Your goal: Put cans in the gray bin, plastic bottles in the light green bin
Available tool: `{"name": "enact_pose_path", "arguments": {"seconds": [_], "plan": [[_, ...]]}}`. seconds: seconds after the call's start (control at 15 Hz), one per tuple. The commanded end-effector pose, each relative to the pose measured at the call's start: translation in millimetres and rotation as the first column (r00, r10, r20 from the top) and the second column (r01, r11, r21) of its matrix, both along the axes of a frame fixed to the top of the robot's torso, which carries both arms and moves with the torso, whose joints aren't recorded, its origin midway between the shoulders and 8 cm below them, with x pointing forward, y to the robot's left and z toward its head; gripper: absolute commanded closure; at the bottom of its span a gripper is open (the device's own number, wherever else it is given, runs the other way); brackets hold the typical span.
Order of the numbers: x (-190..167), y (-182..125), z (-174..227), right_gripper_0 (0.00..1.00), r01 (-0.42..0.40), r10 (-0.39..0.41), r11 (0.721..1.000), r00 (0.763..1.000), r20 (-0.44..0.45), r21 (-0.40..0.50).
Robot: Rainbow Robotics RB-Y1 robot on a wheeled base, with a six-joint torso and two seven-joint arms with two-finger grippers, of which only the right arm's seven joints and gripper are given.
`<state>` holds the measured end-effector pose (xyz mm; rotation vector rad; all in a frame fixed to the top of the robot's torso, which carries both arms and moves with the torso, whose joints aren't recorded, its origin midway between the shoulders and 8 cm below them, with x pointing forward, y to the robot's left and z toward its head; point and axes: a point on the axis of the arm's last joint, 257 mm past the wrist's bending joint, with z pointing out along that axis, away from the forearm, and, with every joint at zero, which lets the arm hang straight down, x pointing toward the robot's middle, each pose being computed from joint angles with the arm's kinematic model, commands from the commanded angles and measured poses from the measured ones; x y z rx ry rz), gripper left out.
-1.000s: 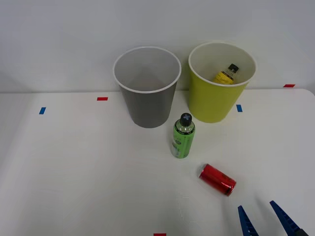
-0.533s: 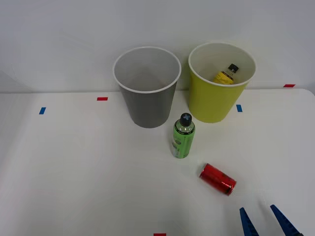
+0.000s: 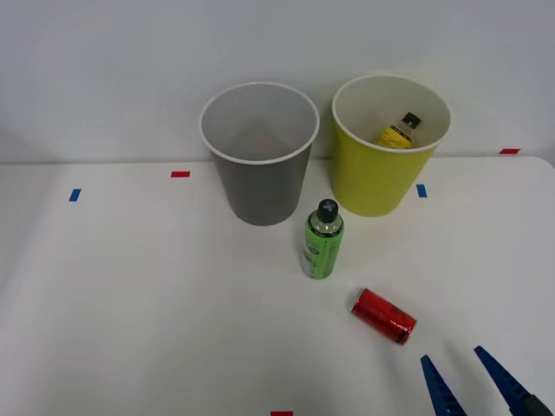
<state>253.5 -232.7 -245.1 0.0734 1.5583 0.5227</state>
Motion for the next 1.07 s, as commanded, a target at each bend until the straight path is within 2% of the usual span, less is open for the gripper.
{"name": "enact_pose_path", "arguments": {"seconds": [0.07, 0.27, 0.33, 0.47, 0.67, 0.8, 0.87, 0.93, 1.07], "plan": [[8, 18, 13, 0.0, -0.035, 0.034, 0.998, 0.999, -0.01, -0.048], [11, 27, 30, 0.0, -0.077, 0.08, 0.993, 0.996, 0.026, -0.089], [17, 24, 31, 0.0, -0.069, 0.071, 0.991, 0.997, 0.008, -0.116], [30, 17, 33, 0.0, -0.029, 0.018, 0.982, 0.998, -0.061, -0.185], [41, 10, 41, 0.0, 0.029, -0.076, 0.962, 0.983, -0.165, -0.27], [46, 0, 46, 0.0, 0.064, -0.155, 0.919, 0.966, -0.207, -0.39], [47, -2, 45, 0.0, 0.074, -0.176, 0.915, 0.958, -0.226, -0.396], [49, 1, 47, 0.0, 0.085, -0.182, 0.929, 0.952, -0.245, -0.361], [56, 0, 53, 0.0, 0.095, -0.186, 0.931, 0.954, -0.236, -0.352]]}}
